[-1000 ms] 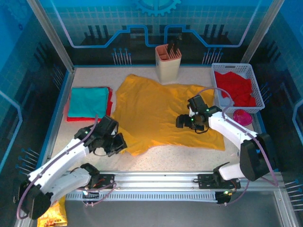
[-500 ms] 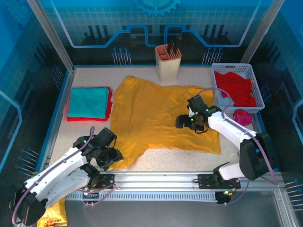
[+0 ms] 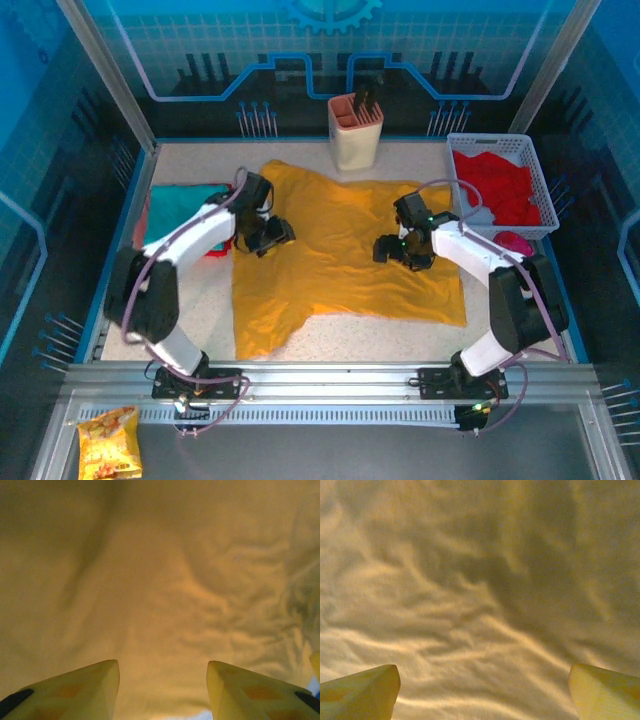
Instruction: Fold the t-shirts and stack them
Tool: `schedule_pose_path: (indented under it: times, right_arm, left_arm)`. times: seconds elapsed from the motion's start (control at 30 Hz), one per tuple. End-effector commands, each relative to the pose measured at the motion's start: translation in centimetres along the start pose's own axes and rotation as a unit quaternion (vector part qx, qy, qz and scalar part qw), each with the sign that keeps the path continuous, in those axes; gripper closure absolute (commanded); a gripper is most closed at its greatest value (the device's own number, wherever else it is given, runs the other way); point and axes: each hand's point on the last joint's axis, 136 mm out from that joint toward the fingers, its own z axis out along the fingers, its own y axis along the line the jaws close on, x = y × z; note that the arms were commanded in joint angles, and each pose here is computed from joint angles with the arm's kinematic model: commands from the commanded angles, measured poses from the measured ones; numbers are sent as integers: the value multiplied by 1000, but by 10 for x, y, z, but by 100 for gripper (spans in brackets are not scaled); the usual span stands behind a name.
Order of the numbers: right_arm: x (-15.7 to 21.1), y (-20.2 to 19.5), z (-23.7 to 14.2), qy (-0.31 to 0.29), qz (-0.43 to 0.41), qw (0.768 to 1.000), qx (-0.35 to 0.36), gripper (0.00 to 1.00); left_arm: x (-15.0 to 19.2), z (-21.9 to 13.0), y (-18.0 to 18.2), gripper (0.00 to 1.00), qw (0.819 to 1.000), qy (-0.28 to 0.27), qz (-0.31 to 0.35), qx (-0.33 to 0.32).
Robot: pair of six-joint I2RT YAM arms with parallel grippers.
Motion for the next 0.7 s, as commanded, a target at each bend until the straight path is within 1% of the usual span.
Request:
schedule_pose_path:
  times: [0.0, 0.03, 0.1, 0.17, 0.23, 0.33, 0.4, 0.53, 0.67]
  right_arm:
    - [-23, -5, 3, -6, 2, 1000, 16, 13]
    - [-30, -6, 1, -14, 0, 1000, 20, 14]
    - [-55, -7, -12, -45, 1, 999, 22, 14]
    - [-79, -10, -23, -73, 5, 997, 27, 14]
    - [-100, -16, -27, -82, 8, 996, 42, 14]
    - [-130, -25, -28, -94, -4, 993, 75, 14]
    - [-148, -27, -21, -102, -19, 991, 87, 13]
    - [-174, -15, 6, -88, -47, 992, 70, 9]
    - [-199, 0, 31, -89, -90, 991, 53, 3]
  left_arm:
    - [-29, 21, -3, 53, 999, 4, 42, 0]
    - [-37, 24, -3, 53, 999, 1, 45, -1]
    - [-64, 23, -3, 53, 999, -25, 46, -5]
    - [-93, 16, -11, 49, 998, -49, 42, 11]
    - [-120, 9, -22, 48, 996, -63, 44, 33]
    - [-151, 6, -30, 46, 995, -76, 43, 53]
    - [-170, 9, -31, 45, 993, -90, 51, 54]
    - [-198, 15, -30, 41, 993, -96, 51, 54]
    - [-202, 14, -32, 41, 992, -98, 48, 68]
